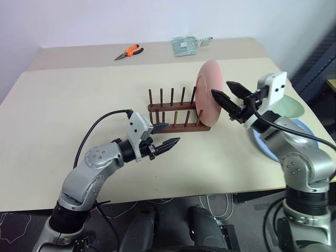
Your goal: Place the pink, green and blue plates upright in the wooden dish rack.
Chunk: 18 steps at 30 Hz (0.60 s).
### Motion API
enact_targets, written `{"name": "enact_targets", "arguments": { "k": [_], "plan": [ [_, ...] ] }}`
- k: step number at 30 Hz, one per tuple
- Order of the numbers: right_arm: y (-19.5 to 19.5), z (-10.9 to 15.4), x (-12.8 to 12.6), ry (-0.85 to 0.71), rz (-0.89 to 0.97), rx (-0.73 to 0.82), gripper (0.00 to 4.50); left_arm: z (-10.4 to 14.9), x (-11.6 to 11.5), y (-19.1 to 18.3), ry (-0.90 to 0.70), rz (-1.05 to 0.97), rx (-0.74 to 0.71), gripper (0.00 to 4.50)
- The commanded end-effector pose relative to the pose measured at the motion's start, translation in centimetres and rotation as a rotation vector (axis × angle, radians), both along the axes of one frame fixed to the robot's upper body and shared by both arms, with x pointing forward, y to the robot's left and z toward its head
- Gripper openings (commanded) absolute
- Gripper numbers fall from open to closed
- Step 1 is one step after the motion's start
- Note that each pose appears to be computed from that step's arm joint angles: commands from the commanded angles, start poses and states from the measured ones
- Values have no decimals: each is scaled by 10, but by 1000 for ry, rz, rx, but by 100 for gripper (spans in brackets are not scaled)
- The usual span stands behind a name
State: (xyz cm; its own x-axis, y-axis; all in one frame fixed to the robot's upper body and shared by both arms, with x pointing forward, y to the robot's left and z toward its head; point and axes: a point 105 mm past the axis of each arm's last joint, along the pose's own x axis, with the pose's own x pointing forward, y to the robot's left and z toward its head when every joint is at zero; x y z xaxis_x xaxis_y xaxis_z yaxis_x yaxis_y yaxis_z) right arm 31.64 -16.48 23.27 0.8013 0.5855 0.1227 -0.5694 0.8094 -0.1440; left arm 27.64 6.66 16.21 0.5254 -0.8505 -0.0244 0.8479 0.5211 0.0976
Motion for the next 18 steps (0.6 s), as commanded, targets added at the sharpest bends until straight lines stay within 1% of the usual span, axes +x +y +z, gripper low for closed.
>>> {"name": "enact_targets", "arguments": {
  "k": [1,3,4,6,8,11,13,15,17,18],
  "plan": [
    [-33,6,-18,-31,14,-198,309,8,-5,1,-41,-14,-5,299],
    [-52,-2,-19,4,-20,-296,309,7,-5,2,-39,-15,-3,299],
    [-63,-9,-16,19,-59,-375,309,7,-5,1,-37,-16,-2,299],
    [-99,-28,-1,35,-217,-640,309,5,-4,0,-36,-19,5,299],
    [-130,-38,11,31,-339,-854,309,4,-4,-2,-37,-25,10,299],
    [-151,-53,24,10,-384,-1079,309,4,-4,-5,-37,-32,7,299],
    [-156,-61,31,-10,-385,-1173,309,4,-5,-6,-37,-33,7,299],
    [-160,-67,39,-24,-396,-1215,309,4,-5,-7,-37,-35,7,299],
    [-165,-70,46,-46,-413,-1266,258,4,-5,-7,-37,-35,8,299],
    [-166,-71,48,-53,-420,-1270,224,3,-5,-7,-38,-31,10,299]
  ]
}}
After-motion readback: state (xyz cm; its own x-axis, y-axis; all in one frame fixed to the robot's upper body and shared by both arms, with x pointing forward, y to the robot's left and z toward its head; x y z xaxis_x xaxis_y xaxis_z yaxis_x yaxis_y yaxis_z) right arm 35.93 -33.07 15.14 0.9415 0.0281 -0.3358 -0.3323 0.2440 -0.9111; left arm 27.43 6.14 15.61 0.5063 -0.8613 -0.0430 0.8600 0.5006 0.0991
